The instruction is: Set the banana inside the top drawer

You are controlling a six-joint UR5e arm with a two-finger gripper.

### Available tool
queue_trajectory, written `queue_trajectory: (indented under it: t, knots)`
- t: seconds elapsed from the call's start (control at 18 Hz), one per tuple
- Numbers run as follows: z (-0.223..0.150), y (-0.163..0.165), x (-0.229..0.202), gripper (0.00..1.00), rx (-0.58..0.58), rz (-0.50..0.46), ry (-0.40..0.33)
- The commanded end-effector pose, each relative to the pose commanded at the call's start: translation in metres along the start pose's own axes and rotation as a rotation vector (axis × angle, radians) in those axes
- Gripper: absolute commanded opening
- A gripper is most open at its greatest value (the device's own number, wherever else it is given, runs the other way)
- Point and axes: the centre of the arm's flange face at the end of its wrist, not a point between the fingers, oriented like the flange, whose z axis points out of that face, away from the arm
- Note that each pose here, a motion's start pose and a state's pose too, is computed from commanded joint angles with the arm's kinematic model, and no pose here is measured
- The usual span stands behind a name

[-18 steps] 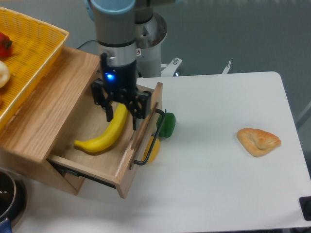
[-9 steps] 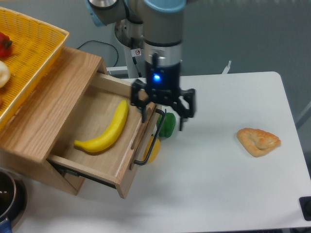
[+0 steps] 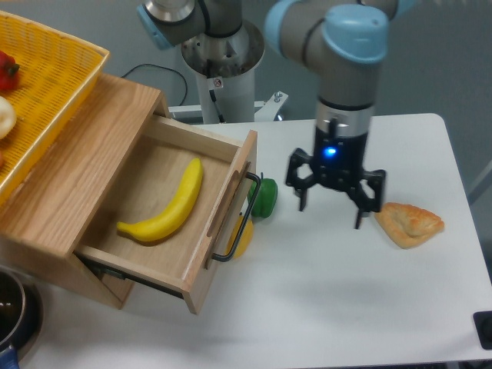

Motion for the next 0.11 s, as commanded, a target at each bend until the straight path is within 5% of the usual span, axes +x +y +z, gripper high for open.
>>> queue_trajectory:
  t: [0.11]
  knots:
    - [0.0138,0.0079,0.0007,1.00,-0.047,0.076,0.013]
